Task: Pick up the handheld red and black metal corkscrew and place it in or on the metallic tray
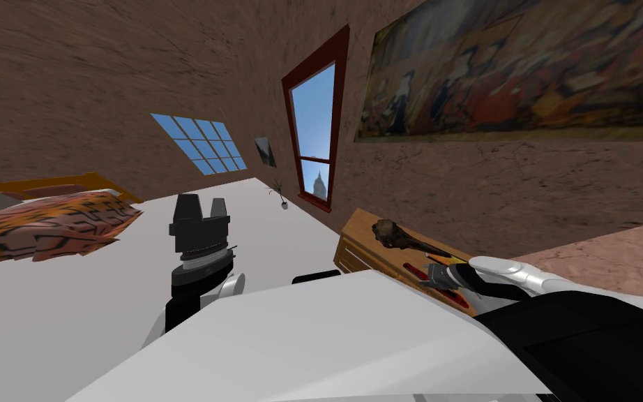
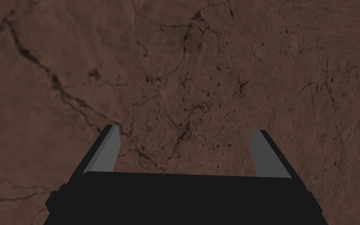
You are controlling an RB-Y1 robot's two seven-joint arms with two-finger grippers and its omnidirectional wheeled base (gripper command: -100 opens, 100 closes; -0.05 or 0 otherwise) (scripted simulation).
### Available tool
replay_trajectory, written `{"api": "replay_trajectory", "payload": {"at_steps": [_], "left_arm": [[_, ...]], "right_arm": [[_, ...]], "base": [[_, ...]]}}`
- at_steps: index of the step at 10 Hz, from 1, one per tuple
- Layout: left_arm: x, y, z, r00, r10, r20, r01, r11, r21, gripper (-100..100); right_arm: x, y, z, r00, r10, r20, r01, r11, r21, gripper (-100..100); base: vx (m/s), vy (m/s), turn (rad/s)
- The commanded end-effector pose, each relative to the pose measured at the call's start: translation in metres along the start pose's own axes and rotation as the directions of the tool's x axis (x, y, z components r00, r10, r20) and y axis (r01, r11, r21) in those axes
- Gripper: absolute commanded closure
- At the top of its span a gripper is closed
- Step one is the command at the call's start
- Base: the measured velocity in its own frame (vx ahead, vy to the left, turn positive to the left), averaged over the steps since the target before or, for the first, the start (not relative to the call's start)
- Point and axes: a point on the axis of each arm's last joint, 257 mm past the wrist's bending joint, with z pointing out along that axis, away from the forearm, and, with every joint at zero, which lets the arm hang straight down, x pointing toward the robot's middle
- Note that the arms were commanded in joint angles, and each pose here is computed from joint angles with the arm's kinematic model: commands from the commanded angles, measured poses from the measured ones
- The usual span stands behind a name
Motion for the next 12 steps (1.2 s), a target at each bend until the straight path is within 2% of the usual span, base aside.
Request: {"api": "replay_trajectory", "payload": {"at_steps": [1,3,4,5,6,8,9,10,12], "left_arm": [[0.000,0.000,0.000,1.000,0.000,0.000,0.000,1.000,0.000,0],[0.000,0.000,0.000,1.000,0.000,0.000,0.000,1.000,0.000,0],[0.000,0.000,0.000,1.000,0.000,0.000,0.000,1.000,0.000,0],[0.000,0.000,0.000,1.000,0.000,0.000,0.000,1.000,0.000,0],[0.000,0.000,0.000,1.000,0.000,0.000,0.000,1.000,0.000,0],[0.000,0.000,0.000,1.000,0.000,0.000,0.000,1.000,0.000,0],[0.000,0.000,0.000,1.000,0.000,0.000,0.000,1.000,0.000,0],[0.000,0.000,0.000,1.000,0.000,0.000,0.000,1.000,0.000,0],[0.000,0.000,0.000,1.000,0.000,0.000,0.000,1.000,0.000,0]], "right_arm": [[0.015,0.001,0.001,1.000,0.006,-0.023,-0.006,1.000,-0.002,-100],[0.043,0.012,-0.001,0.997,0.021,-0.073,-0.023,0.999,-0.023,-100],[0.034,0.006,-0.001,0.998,0.018,-0.057,-0.019,1.000,-0.014,-100],[0.036,0.006,-0.002,0.998,0.017,-0.060,-0.018,1.000,-0.017,0],[0.042,0.013,0.007,0.998,0.026,-0.061,-0.027,1.000,-0.015,-100],[0.050,0.025,0.019,0.997,0.038,-0.064,-0.039,0.999,-0.014,-100],[0.047,0.022,0.017,0.997,0.034,-0.063,-0.035,0.999,-0.017,-100],[0.048,0.022,0.018,0.997,0.034,-0.063,-0.035,0.999,-0.015,100],[0.048,0.023,0.018,0.997,0.032,-0.063,-0.033,0.999,-0.017,100]], "base": [[0.035,-0.082,0.022],[0.026,-0.068,0.033],[0.012,-0.042,0.012],[0.002,-0.007,0.000],[0.010,-0.017,0.063],[0.030,-0.032,0.073],[0.012,-0.016,0.015],[0.000,0.000,0.000],[0.000,0.000,0.005]]}}
